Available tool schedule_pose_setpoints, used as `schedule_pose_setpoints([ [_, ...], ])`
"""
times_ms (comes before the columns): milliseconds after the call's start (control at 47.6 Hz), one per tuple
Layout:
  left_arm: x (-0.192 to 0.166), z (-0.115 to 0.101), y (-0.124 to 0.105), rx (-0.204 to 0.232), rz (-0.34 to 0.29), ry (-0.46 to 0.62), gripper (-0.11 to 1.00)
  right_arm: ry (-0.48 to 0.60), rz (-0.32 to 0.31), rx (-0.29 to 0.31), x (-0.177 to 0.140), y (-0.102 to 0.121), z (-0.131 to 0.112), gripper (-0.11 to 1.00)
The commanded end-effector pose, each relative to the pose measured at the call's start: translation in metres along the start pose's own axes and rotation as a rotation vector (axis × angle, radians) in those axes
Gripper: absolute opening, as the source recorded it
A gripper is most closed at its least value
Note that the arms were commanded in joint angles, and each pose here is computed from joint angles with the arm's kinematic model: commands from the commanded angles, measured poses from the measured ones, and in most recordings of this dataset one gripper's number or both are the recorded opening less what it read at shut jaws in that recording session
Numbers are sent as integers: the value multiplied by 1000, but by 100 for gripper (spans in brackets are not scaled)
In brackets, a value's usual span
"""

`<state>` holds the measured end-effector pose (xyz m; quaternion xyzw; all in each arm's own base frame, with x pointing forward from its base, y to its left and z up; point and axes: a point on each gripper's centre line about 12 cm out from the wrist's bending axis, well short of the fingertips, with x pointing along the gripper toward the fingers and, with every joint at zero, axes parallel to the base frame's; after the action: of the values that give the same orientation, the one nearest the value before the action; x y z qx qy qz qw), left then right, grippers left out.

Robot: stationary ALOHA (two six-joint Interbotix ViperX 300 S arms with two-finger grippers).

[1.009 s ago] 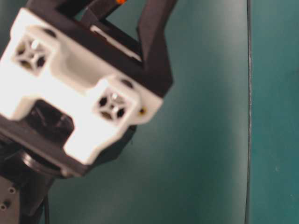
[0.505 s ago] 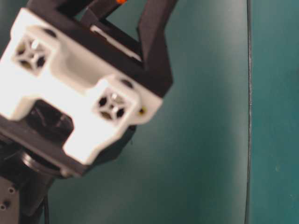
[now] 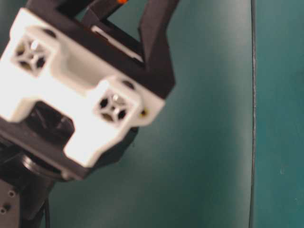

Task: Lift the orange cup with left arm.
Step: 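Hold the orange cup lifted in the left gripper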

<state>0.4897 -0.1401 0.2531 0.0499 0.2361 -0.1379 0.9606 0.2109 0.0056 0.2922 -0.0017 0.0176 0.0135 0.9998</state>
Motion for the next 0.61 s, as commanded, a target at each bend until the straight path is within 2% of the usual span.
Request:
schedule_pose_setpoints([
  [0,-16,23,2,1,4,-67,64,-35,2,-3,2,0,14,0],
  [589,-16,23,2,-1,4,-66,64,-40,2,-3,2,0,15,0],
])
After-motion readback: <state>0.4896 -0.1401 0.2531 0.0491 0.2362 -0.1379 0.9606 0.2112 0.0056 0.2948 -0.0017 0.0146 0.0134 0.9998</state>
